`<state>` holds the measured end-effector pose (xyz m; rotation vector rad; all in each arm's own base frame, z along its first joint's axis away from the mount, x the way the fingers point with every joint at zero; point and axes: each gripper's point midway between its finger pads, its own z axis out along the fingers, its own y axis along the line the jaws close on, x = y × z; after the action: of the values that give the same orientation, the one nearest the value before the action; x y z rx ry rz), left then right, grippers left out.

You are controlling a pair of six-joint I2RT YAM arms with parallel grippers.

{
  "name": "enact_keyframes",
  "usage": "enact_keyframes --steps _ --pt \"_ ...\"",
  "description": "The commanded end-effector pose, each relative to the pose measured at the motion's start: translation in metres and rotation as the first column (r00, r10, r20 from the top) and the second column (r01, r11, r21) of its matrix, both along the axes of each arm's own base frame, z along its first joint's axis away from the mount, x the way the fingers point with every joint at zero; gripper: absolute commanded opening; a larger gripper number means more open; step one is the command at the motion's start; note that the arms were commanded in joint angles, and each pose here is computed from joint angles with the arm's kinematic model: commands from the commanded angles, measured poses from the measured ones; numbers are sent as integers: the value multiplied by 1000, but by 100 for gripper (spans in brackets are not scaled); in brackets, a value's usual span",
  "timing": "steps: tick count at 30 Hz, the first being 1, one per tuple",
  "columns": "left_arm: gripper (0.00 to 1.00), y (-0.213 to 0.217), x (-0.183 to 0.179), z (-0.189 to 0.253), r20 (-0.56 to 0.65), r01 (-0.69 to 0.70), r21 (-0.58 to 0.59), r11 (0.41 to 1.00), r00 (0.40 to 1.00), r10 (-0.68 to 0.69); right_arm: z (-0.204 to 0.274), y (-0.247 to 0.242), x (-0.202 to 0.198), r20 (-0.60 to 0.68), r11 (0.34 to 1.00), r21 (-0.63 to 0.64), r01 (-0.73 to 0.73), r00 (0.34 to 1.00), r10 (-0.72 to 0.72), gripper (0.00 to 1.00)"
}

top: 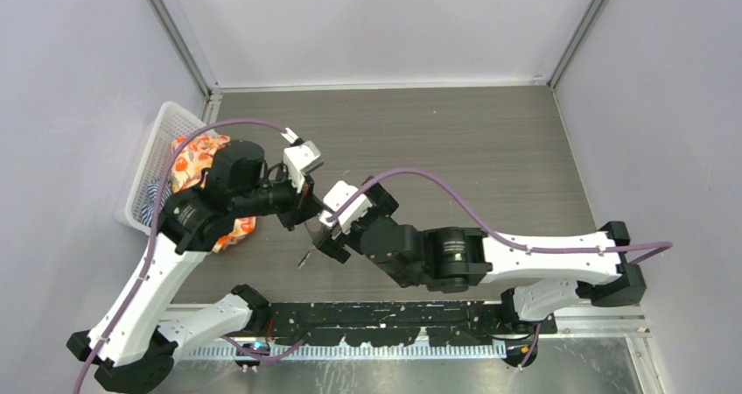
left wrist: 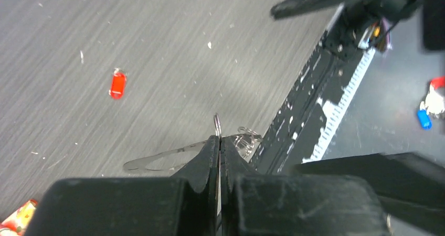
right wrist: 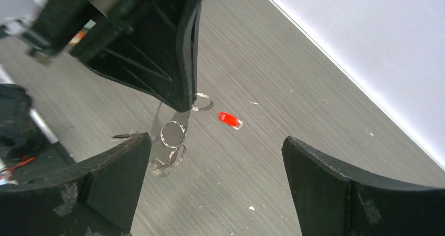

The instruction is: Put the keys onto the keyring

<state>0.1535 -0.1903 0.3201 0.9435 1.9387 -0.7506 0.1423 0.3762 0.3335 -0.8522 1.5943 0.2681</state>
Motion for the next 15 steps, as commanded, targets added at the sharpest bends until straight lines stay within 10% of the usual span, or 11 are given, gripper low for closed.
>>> enact_keyframes --steps 1,15 --pt "0 4 -23 0 8 167 70 983 986 -168 45 -7 -24 -23 970 160 -181 982 187 100" --pt "0 17 -64 -6 -170 373 159 914 922 -347 61 -32 -20 -71 929 331 -164 978 198 100"
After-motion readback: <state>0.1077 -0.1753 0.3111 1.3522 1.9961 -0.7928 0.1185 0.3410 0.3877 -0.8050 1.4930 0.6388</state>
